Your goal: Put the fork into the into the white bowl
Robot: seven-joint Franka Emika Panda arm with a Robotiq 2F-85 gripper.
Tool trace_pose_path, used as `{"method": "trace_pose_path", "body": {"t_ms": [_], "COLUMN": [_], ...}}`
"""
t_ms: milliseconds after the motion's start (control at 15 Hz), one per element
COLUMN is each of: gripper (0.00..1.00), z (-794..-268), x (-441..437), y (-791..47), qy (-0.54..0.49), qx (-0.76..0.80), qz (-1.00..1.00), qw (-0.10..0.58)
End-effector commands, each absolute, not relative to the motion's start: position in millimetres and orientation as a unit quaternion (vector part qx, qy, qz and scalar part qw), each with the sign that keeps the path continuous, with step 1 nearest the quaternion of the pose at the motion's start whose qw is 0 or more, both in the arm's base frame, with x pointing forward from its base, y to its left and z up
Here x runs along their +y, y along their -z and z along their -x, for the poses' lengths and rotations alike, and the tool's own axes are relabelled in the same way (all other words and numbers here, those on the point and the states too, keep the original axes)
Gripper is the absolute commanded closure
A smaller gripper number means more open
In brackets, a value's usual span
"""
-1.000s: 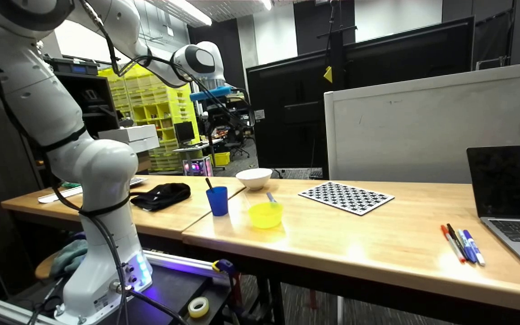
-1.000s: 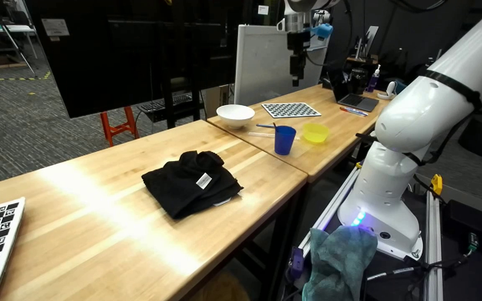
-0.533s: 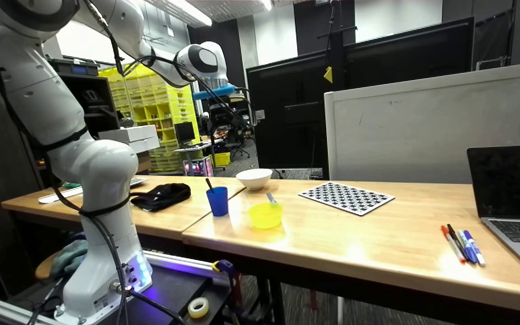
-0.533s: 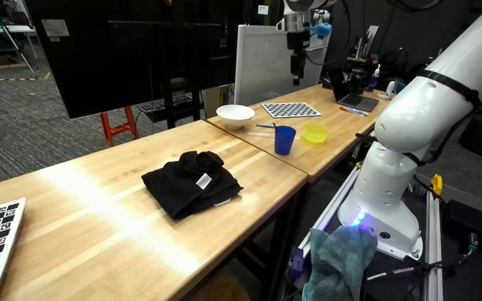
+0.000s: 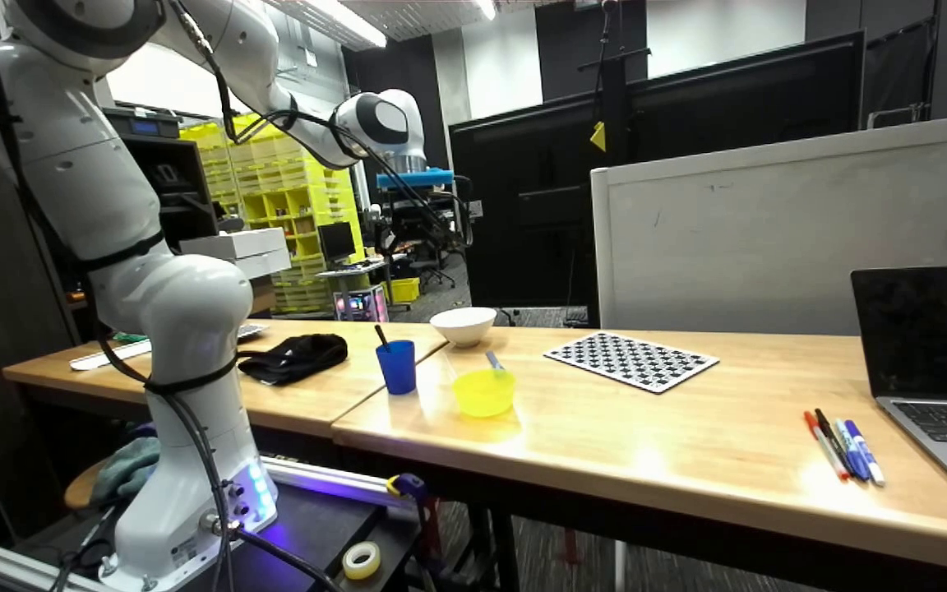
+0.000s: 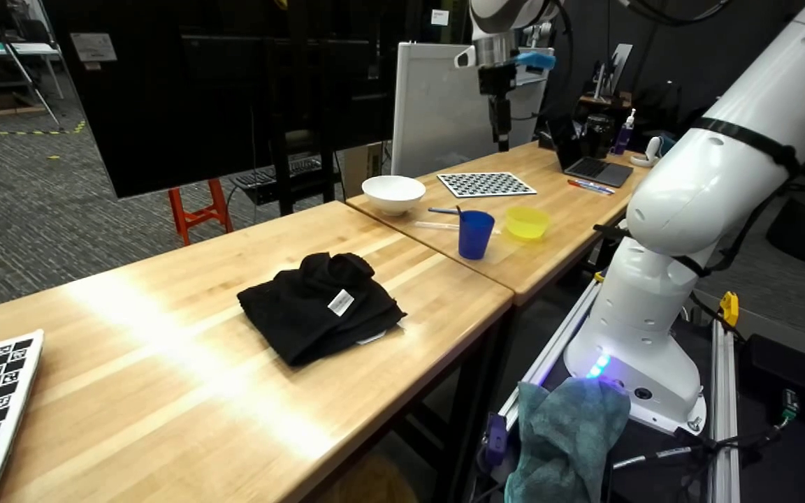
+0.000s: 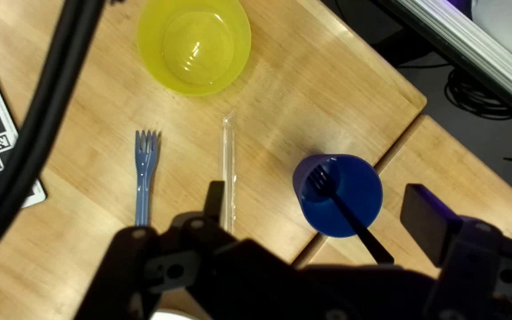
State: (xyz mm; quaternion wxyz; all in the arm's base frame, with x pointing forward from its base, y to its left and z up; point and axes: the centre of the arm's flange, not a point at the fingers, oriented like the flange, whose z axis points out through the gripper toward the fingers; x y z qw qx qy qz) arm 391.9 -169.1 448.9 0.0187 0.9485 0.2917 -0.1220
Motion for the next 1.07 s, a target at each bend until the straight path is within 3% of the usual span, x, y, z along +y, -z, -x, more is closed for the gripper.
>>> {"method": "trace_pose_path", "body": {"t_ms": [0, 333, 1000], "gripper": [0.0, 0.0, 0.0], "z": [-401, -415, -491], "x": [-190, -219, -224], "y": [-439, -437, -414], "qy": [0.145, 0.149, 0.144], "qx": [0.33, 0.339, 0.384], "qz": [-0.933, -0.929, -0.911], "qw": [0.009, 0.02, 0.038]}}
